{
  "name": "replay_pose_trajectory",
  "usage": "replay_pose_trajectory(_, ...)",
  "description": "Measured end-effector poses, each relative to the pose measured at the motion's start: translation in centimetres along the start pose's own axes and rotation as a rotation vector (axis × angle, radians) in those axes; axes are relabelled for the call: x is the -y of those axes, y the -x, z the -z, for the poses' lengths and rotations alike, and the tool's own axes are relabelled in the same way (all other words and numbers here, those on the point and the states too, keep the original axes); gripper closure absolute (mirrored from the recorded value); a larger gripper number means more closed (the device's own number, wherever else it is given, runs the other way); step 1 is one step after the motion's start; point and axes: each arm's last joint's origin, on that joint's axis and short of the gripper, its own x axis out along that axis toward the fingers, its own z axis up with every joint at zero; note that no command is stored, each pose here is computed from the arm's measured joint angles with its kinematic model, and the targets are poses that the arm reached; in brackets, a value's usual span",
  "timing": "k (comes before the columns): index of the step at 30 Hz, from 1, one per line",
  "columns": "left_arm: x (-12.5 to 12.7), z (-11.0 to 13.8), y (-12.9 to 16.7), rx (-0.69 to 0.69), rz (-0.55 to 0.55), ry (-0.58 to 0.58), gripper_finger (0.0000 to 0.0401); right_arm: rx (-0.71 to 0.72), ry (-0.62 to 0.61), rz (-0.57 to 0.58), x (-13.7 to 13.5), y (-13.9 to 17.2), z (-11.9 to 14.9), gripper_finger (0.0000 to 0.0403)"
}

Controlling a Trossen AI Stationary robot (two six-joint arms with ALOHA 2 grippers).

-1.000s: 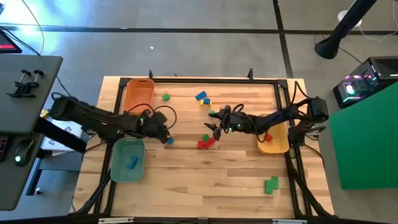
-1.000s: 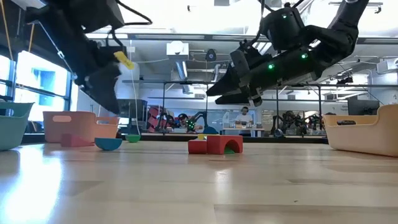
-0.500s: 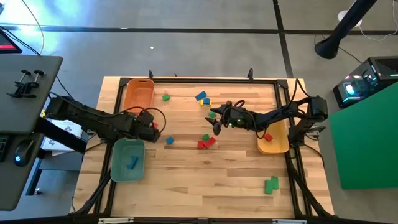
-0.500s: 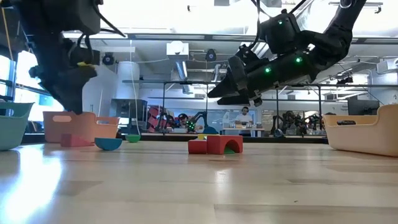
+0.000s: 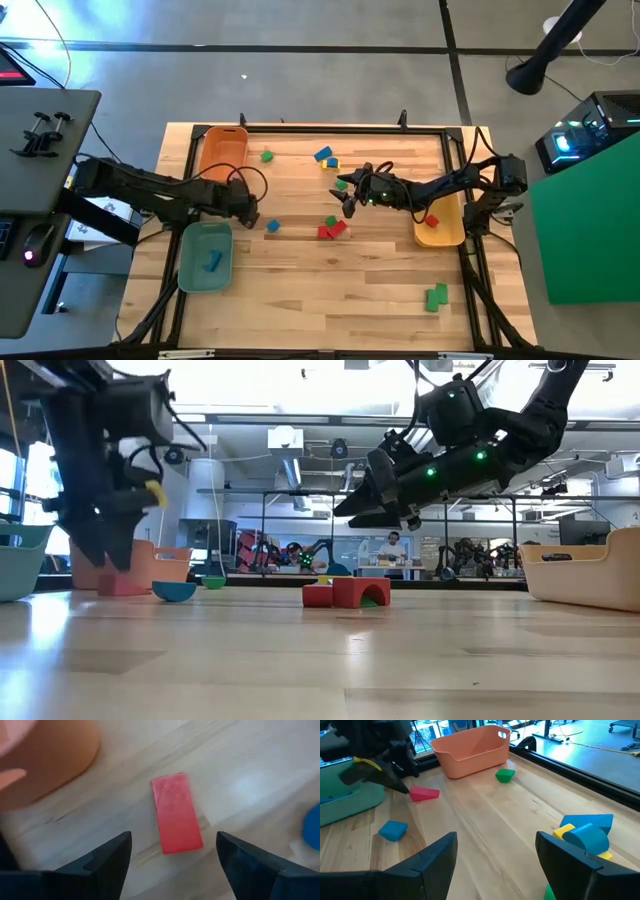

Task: Sort blocks by size
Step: Put the red triangle block into the orange bin

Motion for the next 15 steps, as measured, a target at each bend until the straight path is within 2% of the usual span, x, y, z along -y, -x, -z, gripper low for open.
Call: replay_pose_trajectory(15, -0.9, 0.4, -2.5, -0.049, 0.078, 0.033, 0.0151, 0.0, -0.002, 0.0, 0.0, 0.0, 0.0, 0.0137)
